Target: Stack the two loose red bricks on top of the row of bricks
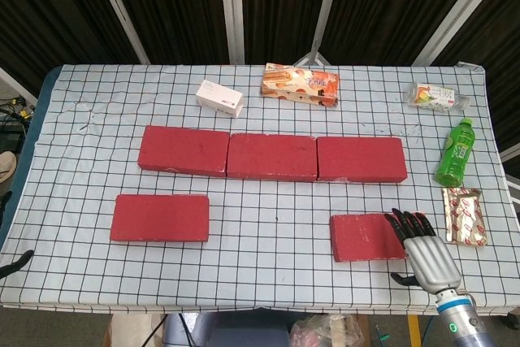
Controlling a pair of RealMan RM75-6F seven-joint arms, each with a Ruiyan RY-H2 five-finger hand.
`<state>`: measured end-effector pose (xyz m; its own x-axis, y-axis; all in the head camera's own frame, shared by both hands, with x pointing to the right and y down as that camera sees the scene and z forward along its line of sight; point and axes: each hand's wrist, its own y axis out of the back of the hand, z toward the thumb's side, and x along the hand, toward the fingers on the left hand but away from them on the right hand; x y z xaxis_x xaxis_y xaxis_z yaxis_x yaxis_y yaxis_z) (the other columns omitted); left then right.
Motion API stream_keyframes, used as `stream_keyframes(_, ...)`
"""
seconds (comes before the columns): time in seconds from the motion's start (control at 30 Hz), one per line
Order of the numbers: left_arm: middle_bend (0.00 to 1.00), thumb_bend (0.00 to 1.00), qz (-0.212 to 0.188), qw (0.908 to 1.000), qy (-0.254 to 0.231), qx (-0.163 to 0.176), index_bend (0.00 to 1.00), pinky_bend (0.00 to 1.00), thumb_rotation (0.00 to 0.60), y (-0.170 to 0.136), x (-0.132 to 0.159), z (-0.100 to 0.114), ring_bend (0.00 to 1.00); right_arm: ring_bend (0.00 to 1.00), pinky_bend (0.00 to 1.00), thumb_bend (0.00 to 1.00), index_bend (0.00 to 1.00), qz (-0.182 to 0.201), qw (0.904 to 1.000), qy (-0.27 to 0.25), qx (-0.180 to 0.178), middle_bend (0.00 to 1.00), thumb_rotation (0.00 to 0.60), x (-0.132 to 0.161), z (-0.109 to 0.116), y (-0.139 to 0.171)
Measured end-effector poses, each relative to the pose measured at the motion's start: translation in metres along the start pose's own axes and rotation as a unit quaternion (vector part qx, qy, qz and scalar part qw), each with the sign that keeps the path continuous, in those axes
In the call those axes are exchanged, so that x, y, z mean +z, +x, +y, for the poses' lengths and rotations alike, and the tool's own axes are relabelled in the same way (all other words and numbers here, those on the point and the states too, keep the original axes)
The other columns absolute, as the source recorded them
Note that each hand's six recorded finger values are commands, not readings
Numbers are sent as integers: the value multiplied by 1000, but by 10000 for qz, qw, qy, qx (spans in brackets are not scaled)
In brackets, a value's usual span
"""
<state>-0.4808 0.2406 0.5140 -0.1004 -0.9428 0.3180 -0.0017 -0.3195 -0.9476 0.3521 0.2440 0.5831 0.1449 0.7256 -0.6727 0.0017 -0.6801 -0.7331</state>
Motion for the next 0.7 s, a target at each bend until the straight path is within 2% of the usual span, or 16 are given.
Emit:
stream_keyframes(0.43,2,0,83,9999,59,56,45,183,600,0,-2,1,2,0,0,154,0,-75,9978,312,576,0,600,-7,-16,-36)
stream_keyframes(0.7,1,0,76,9999,125,26,44,183,600,-1,1,-3,2,0,0,153,0,-71,9973,362,640,0,600,-9,-19,-48)
